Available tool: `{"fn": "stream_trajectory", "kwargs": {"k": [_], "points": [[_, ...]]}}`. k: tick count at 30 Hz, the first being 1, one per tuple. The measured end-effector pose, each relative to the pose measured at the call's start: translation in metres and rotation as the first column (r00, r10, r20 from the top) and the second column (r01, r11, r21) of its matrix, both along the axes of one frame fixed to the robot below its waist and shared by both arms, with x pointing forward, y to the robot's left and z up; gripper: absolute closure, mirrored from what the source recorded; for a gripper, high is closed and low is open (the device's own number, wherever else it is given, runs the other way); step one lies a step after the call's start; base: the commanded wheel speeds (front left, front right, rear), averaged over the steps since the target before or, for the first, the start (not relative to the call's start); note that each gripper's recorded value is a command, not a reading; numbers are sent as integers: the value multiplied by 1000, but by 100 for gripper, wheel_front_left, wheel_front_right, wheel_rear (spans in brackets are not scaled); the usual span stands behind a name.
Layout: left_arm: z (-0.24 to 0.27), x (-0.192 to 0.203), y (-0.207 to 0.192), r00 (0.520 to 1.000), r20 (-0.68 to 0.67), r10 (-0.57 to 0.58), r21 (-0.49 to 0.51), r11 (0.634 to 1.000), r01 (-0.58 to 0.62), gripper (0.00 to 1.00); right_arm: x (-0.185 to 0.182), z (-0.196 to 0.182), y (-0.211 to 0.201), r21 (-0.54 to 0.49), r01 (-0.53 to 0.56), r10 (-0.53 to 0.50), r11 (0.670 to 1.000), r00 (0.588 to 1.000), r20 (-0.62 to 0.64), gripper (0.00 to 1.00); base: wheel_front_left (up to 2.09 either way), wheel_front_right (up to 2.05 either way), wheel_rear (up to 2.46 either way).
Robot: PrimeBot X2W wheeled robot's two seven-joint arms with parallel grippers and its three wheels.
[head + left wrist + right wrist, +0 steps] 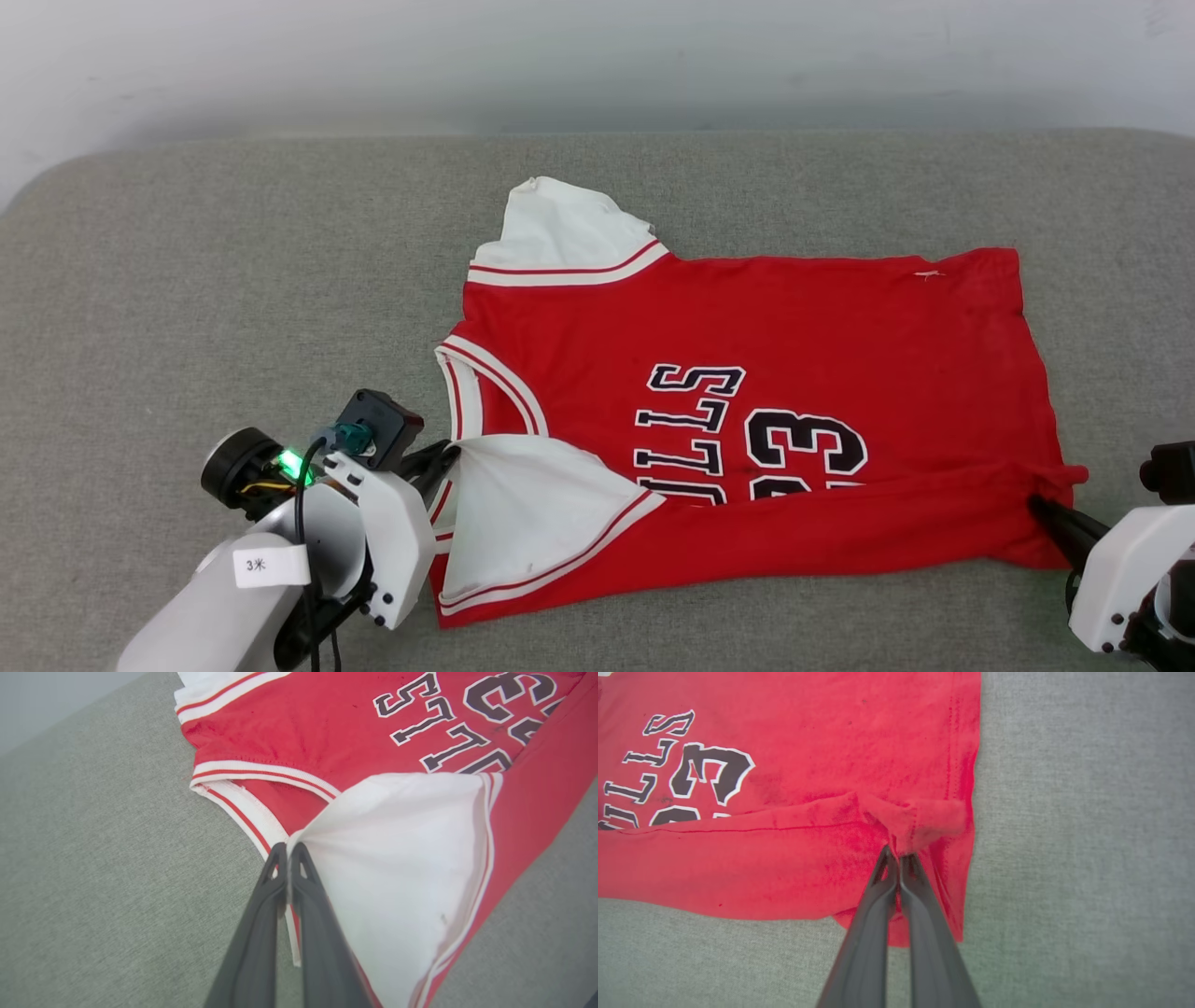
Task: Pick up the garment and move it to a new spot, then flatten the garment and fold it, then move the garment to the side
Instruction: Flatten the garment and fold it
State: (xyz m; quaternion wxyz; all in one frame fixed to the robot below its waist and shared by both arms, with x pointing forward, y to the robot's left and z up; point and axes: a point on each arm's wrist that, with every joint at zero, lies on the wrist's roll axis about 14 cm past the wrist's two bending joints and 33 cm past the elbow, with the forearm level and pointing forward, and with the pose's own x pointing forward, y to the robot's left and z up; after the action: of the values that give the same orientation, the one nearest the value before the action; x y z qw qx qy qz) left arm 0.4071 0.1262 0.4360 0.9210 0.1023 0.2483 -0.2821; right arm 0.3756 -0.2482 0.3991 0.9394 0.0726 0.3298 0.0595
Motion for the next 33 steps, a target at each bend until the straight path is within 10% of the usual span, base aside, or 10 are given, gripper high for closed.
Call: {"fn": "stream_trajectory", "kwargs": {"k": [8, 9, 10, 11, 26, 33], "points": [[-20, 12, 3, 999, -27, 27, 16, 1000, -27, 96, 4, -12, 3, -7, 3, -3, 1000, 999, -41, 100, 0, 0, 0], [-23, 11, 2, 999, -31, 28, 16, 999, -28, 56, 4, -12, 4, -5, 3, -3, 1000, 999, -41, 100, 0, 0, 0], [-24, 11, 1, 999, -29, 29, 14, 1000, -28, 0, 5, -12, 4, -7, 5, -6, 1000, 999, -38, 55, 0, 0, 0], [-23, 13, 1, 999, -20, 34, 7, 999, -34, 0, 6, -11, 4, -6, 8, -8, 1000, 999, -38, 0, 0, 0, 0], [35, 0, 11, 940, 73, 334, -335, 896, -293, 0, -14, 32, -5, -118, -53, 54, 992, 999, 3, 0, 0, 0, 0], [21, -48, 6, 933, -40, 356, -325, 879, -350, 0, -40, 39, -6, -151, -48, 42, 987, 998, -41, 0, 0, 0, 0]]}}
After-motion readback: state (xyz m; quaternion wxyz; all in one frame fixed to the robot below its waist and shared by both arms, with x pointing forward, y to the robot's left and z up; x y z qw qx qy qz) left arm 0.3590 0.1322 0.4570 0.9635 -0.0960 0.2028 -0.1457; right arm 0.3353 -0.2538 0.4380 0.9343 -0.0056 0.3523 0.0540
